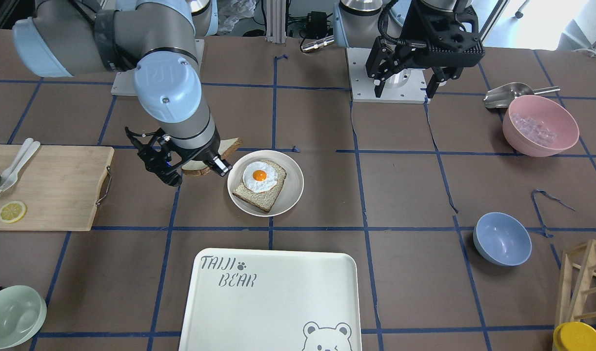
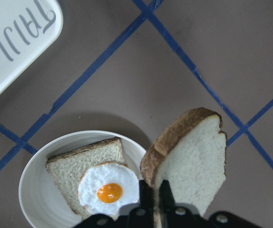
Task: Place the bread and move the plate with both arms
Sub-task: 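Lift the bread slice and carry it over the egg plate, then lower the bread onto the egg toast and open the right gripper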
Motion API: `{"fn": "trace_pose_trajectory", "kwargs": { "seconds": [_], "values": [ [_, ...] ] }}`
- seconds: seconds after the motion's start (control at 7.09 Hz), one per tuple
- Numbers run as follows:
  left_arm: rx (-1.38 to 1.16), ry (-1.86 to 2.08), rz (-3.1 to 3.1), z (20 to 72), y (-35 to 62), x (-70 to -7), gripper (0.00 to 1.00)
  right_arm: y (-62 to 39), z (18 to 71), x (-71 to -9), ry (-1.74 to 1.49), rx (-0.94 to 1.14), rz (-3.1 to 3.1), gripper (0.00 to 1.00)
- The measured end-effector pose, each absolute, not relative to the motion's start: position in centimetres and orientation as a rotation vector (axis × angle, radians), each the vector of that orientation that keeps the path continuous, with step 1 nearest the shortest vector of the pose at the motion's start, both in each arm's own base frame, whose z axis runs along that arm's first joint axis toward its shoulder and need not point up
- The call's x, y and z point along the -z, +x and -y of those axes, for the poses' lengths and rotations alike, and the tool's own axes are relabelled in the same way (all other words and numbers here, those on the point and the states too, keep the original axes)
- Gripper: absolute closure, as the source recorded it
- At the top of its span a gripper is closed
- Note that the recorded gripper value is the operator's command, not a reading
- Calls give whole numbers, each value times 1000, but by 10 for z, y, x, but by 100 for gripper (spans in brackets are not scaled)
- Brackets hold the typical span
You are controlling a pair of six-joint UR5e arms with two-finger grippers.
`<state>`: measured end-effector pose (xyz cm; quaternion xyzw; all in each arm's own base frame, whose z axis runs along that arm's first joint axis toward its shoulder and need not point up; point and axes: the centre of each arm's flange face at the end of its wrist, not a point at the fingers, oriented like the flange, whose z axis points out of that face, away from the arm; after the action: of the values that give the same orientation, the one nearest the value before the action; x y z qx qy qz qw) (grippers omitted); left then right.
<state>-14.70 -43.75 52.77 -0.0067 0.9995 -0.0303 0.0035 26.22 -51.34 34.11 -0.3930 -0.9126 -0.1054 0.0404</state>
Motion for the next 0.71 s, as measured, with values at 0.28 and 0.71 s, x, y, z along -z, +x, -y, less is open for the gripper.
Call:
{"fn": "trace_pose_trajectory", "kwargs": {
  "seconds": [0.28,0.71],
  "values": [
    [95,-21,-3133,437,-147,-528,0,308,507,-313,-1327,346,2750,100],
    [95,-21,-3133,437,-147,-528,0,327,506,-289,-1376,373,2728,100]
  ]
}}
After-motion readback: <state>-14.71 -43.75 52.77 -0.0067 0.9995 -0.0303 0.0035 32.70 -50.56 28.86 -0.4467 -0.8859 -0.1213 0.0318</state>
